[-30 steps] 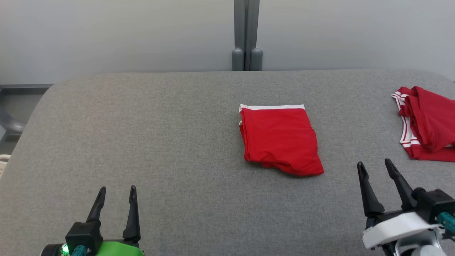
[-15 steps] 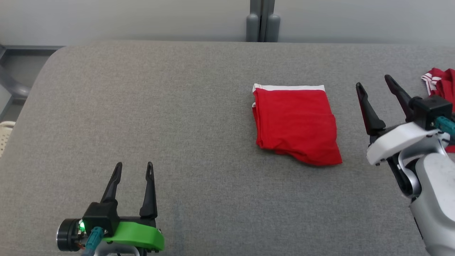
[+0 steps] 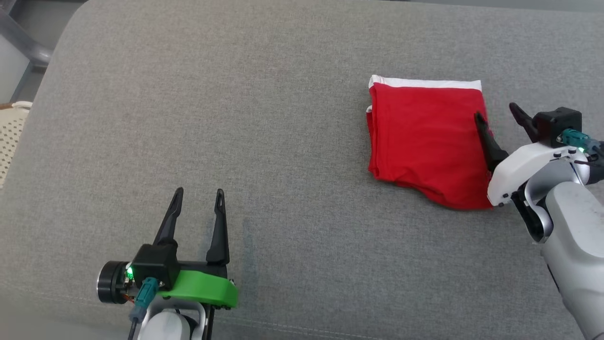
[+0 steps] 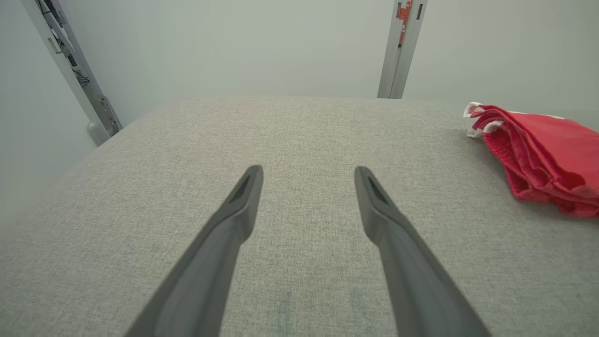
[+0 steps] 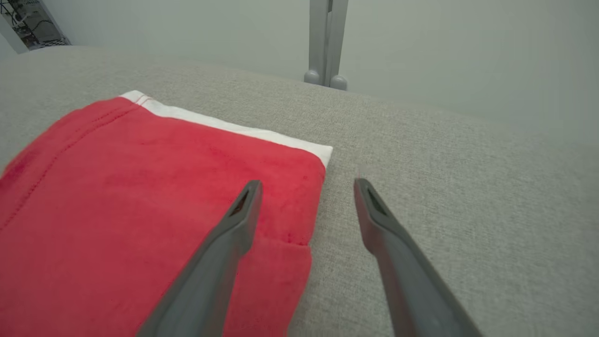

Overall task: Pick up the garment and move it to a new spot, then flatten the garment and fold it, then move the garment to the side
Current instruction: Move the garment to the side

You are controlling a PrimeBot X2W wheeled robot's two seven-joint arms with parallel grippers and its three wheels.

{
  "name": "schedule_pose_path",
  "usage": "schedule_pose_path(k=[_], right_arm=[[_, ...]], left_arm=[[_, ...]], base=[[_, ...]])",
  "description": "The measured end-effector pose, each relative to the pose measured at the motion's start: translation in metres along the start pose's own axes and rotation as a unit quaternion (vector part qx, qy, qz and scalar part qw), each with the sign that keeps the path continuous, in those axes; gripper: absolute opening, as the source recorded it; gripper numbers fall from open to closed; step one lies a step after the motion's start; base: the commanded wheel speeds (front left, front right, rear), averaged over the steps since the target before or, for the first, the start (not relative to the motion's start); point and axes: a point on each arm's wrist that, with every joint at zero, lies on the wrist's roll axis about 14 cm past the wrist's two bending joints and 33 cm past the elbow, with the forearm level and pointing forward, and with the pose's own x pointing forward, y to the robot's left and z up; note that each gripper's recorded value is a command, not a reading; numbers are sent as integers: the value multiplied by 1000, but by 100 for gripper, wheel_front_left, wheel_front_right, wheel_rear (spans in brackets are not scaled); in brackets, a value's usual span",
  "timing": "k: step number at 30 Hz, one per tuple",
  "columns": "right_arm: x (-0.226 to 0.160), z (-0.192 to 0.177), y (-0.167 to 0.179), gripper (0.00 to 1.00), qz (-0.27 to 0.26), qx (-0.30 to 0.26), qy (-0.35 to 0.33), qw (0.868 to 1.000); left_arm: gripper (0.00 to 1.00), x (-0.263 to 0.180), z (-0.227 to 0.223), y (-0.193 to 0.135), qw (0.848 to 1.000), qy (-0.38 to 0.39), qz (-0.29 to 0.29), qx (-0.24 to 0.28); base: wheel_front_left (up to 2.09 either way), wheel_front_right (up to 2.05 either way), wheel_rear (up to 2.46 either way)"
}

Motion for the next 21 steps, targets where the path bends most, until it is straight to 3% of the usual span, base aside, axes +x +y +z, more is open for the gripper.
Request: schedule_pose_path(k=[7,8,10,16,21], right_arm=[[7,-56,15,100,11,33,67,997],[8,-59,17,72,12,38,73,997],[11,-62,22,2,14,53,78,995],[13,-60,29,0,22,64,68,995],[11,-47,9,0,23,21,56,998]], left_arm=[[100,4,-11,4,1000,17,10,-1],[100,5,-11,5,1000,16,11,0],[100,7,-10,5,1000,14,12,1],[100,10,-8,2,1000,10,11,0],[100,17,-7,-6,1000,6,0,-3]], base=[[0,0,0],[0,0,0],[0,0,0],[0,0,0],[0,0,0]])
